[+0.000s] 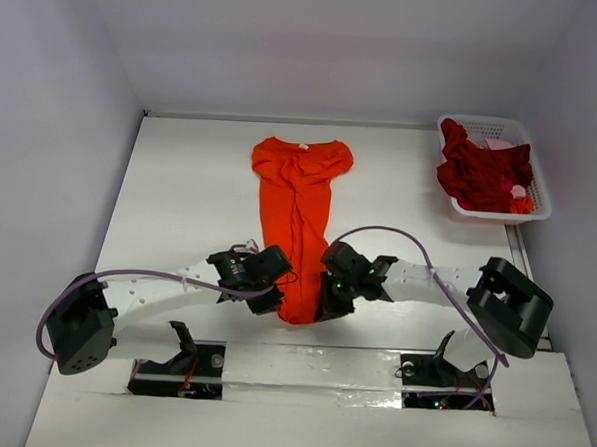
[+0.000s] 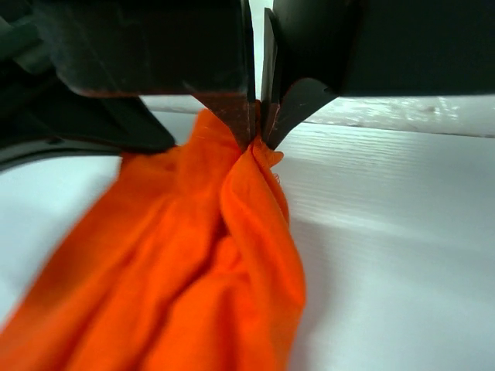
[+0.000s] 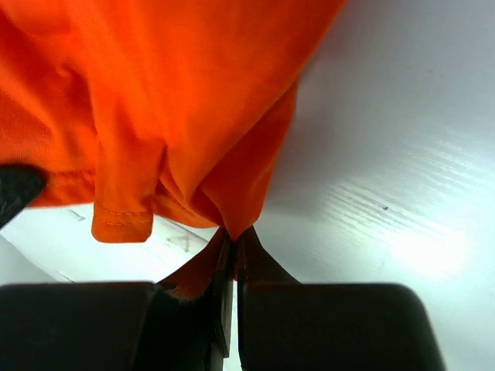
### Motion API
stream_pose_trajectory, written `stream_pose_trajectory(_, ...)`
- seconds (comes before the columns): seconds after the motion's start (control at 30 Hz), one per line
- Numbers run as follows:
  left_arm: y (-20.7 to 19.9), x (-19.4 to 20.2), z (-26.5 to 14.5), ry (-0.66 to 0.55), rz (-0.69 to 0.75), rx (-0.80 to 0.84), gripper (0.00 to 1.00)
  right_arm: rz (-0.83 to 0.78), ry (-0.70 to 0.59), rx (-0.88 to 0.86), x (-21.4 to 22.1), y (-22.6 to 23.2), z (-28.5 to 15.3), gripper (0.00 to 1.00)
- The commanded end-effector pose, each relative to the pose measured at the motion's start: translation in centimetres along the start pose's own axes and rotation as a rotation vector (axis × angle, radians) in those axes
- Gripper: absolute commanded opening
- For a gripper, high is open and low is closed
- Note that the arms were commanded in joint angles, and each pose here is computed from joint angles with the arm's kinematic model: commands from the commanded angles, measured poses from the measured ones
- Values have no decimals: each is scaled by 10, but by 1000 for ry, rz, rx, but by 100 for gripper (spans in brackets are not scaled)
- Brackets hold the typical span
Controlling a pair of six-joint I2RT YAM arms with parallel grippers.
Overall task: Fold and stack the t-shirts
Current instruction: Grab the bottom of the folded rectangular tshirt with both arms, then fold the folded rectangular tshirt in 1/3 of the way
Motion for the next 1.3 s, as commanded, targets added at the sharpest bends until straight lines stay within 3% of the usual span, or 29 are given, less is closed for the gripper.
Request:
stream_pose_trajectory(0.0,-11,-16,-16,-67,3,4,0,-46,-66,-39,-11,25,-18,0)
stream_pose_trajectory(0.53,-22,-38,-40,-139,10,0,1,-51,-183,-28,-32,49,-49,0)
stream_pose_trajectory(1.0,2,-105,-40,-244,-36,-46,0,-43,-245,16,-73,43,-58,0)
stream_pose_trajectory(1.27,-10,-129,-45,-270,0,-45,0,-43,-267,28,-102,48,-67,0)
Point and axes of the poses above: each gripper's point midway between its finger pads, its own z axis out along the fingers, its own y axis along the line the jaws close on, x = y × z, the point moved 1 cm from there along -z, back along the fingers, and after that the axes turned 12 degrees about z, right-handed, at the moved point
